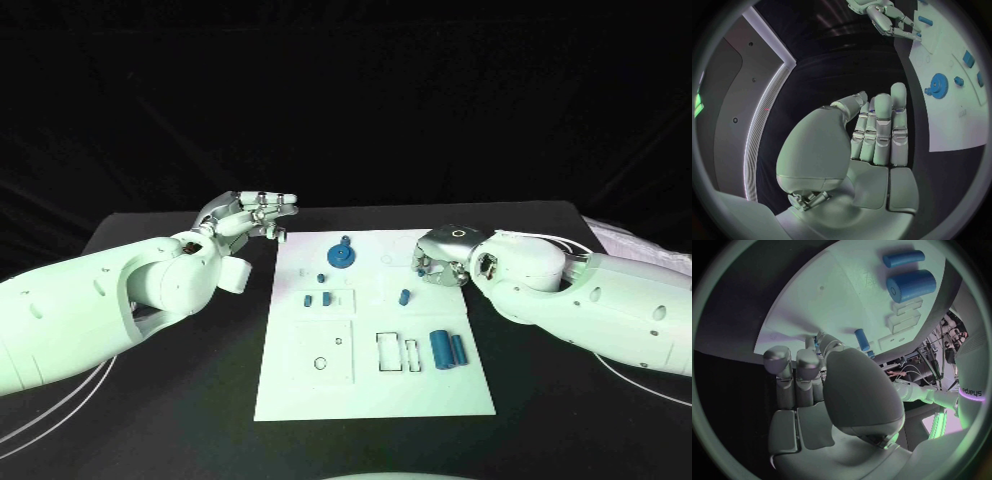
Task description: Assemble the parts on the task board
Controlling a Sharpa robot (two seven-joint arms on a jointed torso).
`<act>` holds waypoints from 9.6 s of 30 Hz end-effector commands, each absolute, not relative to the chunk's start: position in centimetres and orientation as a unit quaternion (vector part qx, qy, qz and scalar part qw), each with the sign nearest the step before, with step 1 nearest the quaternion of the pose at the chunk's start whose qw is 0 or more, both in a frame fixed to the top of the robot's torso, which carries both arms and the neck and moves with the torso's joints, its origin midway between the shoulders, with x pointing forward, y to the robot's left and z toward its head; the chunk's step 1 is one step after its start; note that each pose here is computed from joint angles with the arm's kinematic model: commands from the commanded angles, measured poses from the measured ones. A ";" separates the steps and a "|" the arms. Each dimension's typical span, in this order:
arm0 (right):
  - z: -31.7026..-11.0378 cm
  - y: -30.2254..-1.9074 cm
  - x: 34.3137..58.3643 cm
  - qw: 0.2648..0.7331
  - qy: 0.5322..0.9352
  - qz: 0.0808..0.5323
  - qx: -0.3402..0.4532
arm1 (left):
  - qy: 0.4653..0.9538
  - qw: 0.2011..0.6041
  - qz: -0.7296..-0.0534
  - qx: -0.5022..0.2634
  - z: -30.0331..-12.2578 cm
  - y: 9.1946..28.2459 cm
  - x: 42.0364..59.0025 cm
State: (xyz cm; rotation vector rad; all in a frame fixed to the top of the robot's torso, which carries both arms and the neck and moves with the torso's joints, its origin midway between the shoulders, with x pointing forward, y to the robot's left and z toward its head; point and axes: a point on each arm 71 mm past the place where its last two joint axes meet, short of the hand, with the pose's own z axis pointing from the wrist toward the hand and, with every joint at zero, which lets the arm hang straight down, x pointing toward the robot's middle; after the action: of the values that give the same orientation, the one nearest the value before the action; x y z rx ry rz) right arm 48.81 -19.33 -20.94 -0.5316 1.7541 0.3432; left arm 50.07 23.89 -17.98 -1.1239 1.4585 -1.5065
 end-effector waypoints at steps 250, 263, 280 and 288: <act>-19.0 -7.0 37.6 0.548 0.701 0.388 -0.240 | 0.591 0.317 -0.599 -0.438 -19.2 21.8 49.3; -21.6 -5.1 36.9 0.509 0.721 0.395 -0.256 | 0.592 0.315 -0.598 -0.439 -19.4 21.6 49.2; -22.5 -4.8 37.5 0.517 0.732 0.363 -0.256 | 0.593 0.313 -0.598 -0.439 -19.4 21.5 49.2; -22.7 -4.5 37.5 0.513 0.734 0.362 -0.258 | 0.593 0.314 -0.598 -0.439 -19.5 21.6 49.2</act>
State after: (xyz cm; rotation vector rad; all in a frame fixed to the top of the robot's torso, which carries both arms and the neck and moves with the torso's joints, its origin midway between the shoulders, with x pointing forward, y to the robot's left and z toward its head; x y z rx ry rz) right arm 37.51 -4.51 -22.40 -0.5992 1.7512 0.8963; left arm 49.27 21.80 -19.57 -1.1653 1.5655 -1.5488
